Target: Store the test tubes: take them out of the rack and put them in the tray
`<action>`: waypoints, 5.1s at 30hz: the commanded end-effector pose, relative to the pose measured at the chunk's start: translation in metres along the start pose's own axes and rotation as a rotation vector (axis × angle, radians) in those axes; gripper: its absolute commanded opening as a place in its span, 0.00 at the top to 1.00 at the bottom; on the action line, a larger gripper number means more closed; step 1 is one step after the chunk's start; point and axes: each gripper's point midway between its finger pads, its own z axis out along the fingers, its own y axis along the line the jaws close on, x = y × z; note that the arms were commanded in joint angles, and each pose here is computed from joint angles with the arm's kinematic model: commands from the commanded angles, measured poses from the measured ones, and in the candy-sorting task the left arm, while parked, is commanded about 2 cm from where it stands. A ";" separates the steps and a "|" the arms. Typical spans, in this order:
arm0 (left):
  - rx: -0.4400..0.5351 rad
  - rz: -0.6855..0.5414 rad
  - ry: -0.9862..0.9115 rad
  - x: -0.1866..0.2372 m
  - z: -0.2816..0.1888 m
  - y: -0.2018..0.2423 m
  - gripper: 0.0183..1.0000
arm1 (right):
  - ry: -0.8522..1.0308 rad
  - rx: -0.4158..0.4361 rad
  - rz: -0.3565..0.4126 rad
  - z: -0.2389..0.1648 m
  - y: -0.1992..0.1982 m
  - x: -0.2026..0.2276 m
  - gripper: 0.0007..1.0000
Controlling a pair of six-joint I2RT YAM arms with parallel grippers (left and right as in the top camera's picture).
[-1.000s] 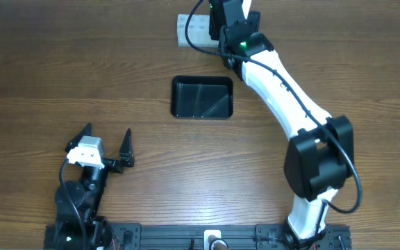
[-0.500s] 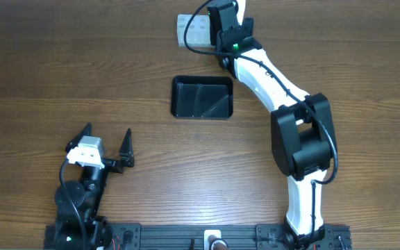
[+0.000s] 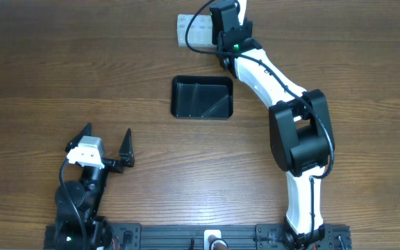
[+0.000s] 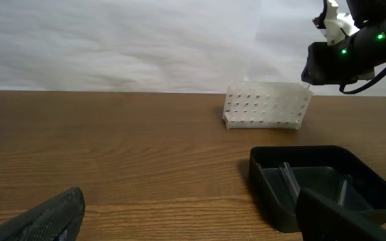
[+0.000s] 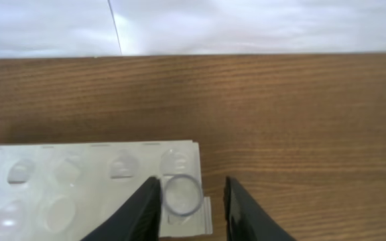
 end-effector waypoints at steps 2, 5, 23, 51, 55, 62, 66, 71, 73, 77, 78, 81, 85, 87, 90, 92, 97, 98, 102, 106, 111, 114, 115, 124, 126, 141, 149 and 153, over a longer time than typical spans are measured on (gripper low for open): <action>0.000 0.007 0.002 0.002 0.000 0.001 0.00 | 0.006 -0.015 0.000 0.006 0.002 0.003 0.79; 0.000 0.007 0.002 0.002 0.000 0.001 0.00 | 0.006 -0.015 0.001 0.006 0.002 0.003 0.83; 0.000 0.007 0.002 0.002 0.000 0.001 0.00 | 0.005 -0.014 0.001 0.006 0.002 0.003 0.95; 0.000 0.007 0.002 0.002 0.000 0.001 0.00 | -0.164 -0.172 0.123 -0.164 0.001 -0.114 0.98; 0.000 0.007 0.002 0.002 0.000 0.001 0.00 | 0.052 -0.244 0.093 -0.166 0.025 -0.058 0.97; 0.000 0.007 0.003 0.002 0.000 0.001 0.00 | 0.345 -0.297 0.050 -0.158 0.052 0.024 0.98; 0.000 0.007 0.002 0.002 0.000 0.001 0.00 | 0.429 -0.269 0.043 -0.137 0.066 0.060 0.97; 0.000 0.007 0.003 0.002 0.000 0.001 0.00 | 0.524 -0.260 0.023 -0.122 0.077 0.097 0.97; 0.000 0.007 0.002 0.002 0.000 0.001 0.00 | 0.548 -0.248 0.023 -0.119 0.079 0.107 0.96; 0.000 0.007 0.002 0.002 0.000 0.001 0.00 | 0.589 -0.219 0.041 -0.113 0.078 0.122 0.95; 0.000 0.007 0.002 0.002 0.000 0.001 0.00 | 0.600 -0.210 0.046 -0.111 0.077 0.127 0.94; 0.000 0.007 0.002 0.002 0.000 0.001 0.00 | 0.626 -0.193 0.054 -0.107 0.077 0.137 0.93; 0.000 0.007 0.002 0.002 0.000 0.001 0.00 | 0.655 -0.177 0.051 -0.105 0.076 0.148 0.91; 0.000 0.007 0.002 0.002 0.000 0.001 0.00 | 0.661 -0.175 0.046 -0.104 0.077 0.151 0.89; 0.000 0.007 0.002 0.002 0.000 0.001 0.00 | 0.661 -0.177 0.042 -0.105 0.079 0.152 0.85; 0.000 0.007 0.002 0.002 0.000 0.001 0.00 | 0.654 -0.179 0.043 -0.104 0.079 0.150 0.80; 0.000 0.007 0.002 0.002 0.000 0.001 0.00 | 0.597 -0.216 -0.001 -0.102 0.082 0.136 0.60; 0.000 0.007 0.002 0.002 0.000 0.001 0.00 | 0.581 -0.230 -0.022 -0.103 0.083 0.130 0.58; 0.000 0.007 0.002 0.002 0.000 0.001 0.00 | 0.492 -0.239 -0.059 -0.116 0.075 0.098 0.50; 0.000 0.007 0.002 0.002 0.000 0.001 0.00 | 0.339 -0.207 -0.084 -0.138 0.047 0.041 0.38; 0.000 0.007 0.002 0.002 0.000 0.001 0.00 | 0.097 -0.186 -0.085 -0.167 -0.004 -0.034 0.22; 0.000 0.007 0.002 0.002 0.000 0.001 0.00 | -0.032 -0.146 -0.040 -0.185 -0.057 -0.061 0.16; 0.000 0.007 0.002 0.002 0.000 0.001 0.00 | -0.059 -0.124 -0.009 -0.192 -0.079 -0.064 0.14; 0.000 0.007 0.002 0.002 0.000 0.001 0.00 | -0.255 0.034 0.089 -0.270 -0.212 0.023 0.01; 0.000 0.007 0.002 0.002 0.000 0.001 0.00 | -0.293 0.039 0.075 -0.282 -0.217 0.052 0.01; 0.000 0.007 0.002 0.002 0.000 0.001 0.00 | -0.457 0.018 0.085 -0.294 -0.219 0.151 0.01; 0.000 0.007 0.002 0.002 0.000 0.001 0.00 | -0.489 -0.011 0.046 -0.281 -0.207 0.157 0.01; 0.000 0.007 0.002 0.002 0.000 0.001 0.00 | -0.498 -0.015 0.048 -0.279 -0.206 0.157 0.01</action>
